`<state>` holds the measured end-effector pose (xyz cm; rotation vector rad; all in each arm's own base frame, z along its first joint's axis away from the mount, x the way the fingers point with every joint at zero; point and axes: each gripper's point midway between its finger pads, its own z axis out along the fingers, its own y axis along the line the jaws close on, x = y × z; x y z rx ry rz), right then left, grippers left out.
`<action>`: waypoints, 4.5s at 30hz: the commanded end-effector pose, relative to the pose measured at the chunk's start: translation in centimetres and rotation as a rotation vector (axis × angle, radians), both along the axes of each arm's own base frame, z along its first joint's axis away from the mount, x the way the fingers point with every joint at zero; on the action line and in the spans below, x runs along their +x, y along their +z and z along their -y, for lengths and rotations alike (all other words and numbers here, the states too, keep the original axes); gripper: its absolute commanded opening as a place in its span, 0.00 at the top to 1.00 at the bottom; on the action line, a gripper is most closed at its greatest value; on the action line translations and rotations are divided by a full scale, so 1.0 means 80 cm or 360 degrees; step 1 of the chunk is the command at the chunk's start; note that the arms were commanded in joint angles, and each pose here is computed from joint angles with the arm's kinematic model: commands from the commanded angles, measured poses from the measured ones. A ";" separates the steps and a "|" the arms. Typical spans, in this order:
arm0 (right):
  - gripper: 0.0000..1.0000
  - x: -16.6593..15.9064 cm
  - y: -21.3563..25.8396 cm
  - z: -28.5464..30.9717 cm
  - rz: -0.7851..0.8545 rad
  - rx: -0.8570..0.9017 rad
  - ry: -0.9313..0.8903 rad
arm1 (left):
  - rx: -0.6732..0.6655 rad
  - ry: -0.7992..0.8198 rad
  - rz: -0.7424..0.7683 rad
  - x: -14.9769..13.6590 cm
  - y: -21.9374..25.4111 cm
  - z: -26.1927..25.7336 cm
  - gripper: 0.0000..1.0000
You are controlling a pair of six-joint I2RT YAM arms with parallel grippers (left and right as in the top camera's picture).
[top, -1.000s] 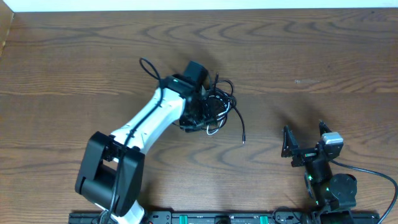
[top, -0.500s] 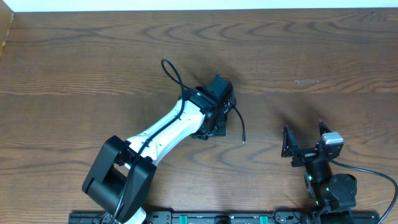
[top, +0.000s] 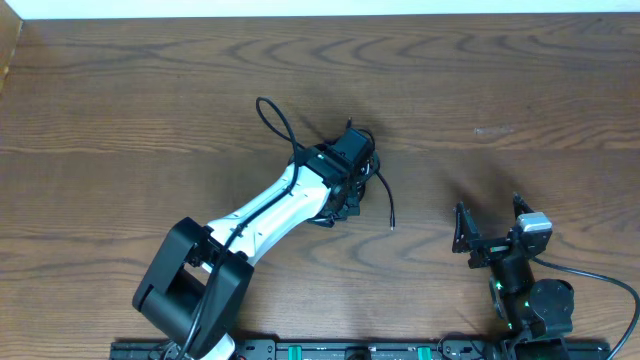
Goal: Untangle cables
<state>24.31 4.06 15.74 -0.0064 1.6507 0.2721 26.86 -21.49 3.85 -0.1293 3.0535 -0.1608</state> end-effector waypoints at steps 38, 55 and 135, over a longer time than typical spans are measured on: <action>0.01 -0.003 0.000 -0.013 -0.0046 0.0229 0.0080 | -0.0300 0.0067 0.0176 0.003 0.102 -0.007 0.92; 0.01 -0.003 0.000 -0.013 -0.0046 0.0229 0.0080 | -0.0300 0.0067 0.0175 0.002 0.102 -0.007 0.92; 0.01 -0.003 0.000 -0.013 -0.0046 0.0229 0.0080 | -0.0290 0.0056 0.0168 0.001 0.101 -0.008 0.92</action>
